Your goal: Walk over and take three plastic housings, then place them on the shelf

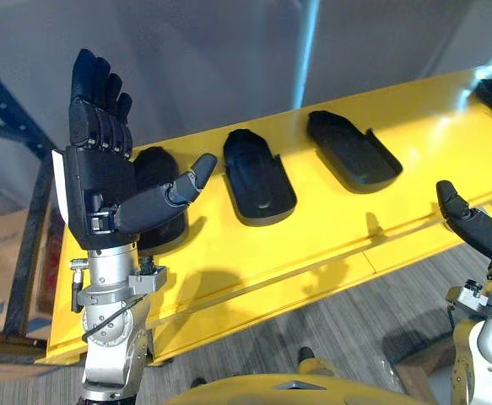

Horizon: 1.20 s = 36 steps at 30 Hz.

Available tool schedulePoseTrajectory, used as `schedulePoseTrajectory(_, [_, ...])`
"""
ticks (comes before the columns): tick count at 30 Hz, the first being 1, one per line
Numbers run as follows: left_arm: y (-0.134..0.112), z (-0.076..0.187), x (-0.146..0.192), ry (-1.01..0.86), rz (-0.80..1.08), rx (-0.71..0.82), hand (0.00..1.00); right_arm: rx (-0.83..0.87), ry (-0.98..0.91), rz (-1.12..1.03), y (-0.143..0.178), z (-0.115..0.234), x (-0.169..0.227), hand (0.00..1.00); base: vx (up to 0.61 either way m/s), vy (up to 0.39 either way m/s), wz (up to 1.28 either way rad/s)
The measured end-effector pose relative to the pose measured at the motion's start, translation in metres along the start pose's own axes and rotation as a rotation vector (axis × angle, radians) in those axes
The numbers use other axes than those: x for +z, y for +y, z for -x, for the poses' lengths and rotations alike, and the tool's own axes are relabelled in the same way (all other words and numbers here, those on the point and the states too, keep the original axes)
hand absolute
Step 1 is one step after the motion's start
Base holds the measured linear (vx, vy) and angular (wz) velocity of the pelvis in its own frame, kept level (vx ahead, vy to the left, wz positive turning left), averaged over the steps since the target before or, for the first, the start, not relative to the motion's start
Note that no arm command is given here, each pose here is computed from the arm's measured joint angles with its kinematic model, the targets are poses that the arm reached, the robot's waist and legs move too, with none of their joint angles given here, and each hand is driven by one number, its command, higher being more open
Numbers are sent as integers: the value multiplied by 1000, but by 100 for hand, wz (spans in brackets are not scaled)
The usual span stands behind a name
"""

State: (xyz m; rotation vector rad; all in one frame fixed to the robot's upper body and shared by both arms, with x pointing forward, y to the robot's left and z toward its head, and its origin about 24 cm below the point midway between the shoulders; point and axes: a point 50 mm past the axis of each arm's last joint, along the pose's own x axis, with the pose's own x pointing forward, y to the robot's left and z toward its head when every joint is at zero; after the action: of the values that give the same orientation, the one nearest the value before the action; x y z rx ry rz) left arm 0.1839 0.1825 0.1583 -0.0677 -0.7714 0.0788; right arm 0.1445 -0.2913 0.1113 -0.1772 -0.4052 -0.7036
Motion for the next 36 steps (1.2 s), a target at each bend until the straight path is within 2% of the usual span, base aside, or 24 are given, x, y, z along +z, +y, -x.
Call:
schedulePoseTrajectory(4, [0, -3, -5, 15, 72, -27, 100, -75, 125, 19, -11, 10, -27, 100, -10, -9, -21])
schedulePoseTrajectory(7, [-14, -1, -23, 122, 196, -161, 100, -114, 246, 60, -21, 21, -52, 100, -4, -8, -16])
schedulePoseTrajectory(9, [-41, 11, -46, 302, 331, -405, 100, -146, 324, 52, -28, 30, -66, 100, 9, -6, -9])
schedulePoseTrajectory(10, [-49, 17, -52, 352, 354, -476, 100, -148, 340, 54, -29, 31, -69, 100, 7, -3, -21])
schedulePoseTrajectory(11, [-65, 32, -63, 459, 404, -618, 100, -149, 371, 49, -29, 34, -76, 100, 0, -2, -22])
schedulePoseTrajectory(12, [-73, 40, -67, 511, 431, -681, 100, -148, 385, 46, -28, 35, -80, 100, 0, -2, -26])
schedulePoseTrajectory(13, [-90, 59, -77, 624, 491, -800, 100, -153, 423, 29, -28, 38, -88, 100, 2, -3, -16])
schedulePoseTrajectory(16, [-116, 92, -91, 817, 586, -951, 100, -139, 521, 35, -28, 52, -105, 100, 8, -12, -14])
schedulePoseTrajectory(25, [-133, 129, -103, 1007, 635, -1036, 100, -34, 747, -23, -9, 86, -142, 100, -2, -7, 9])
schedulePoseTrajectory(28, [-136, 149, -113, 1124, 626, -1065, 100, 3, 844, -27, -4, 102, -155, 100, -7, 0, 13])
schedulePoseTrajectory(32, [-125, 173, -131, 1303, 526, -1033, 100, 32, 976, -32, 0, 121, -171, 100, -26, -7, 18])
schedulePoseTrajectory(36, [-87, 205, -158, 1500, 253, -983, 100, 67, 1121, -18, 6, 144, -185, 100, -45, -12, 15])
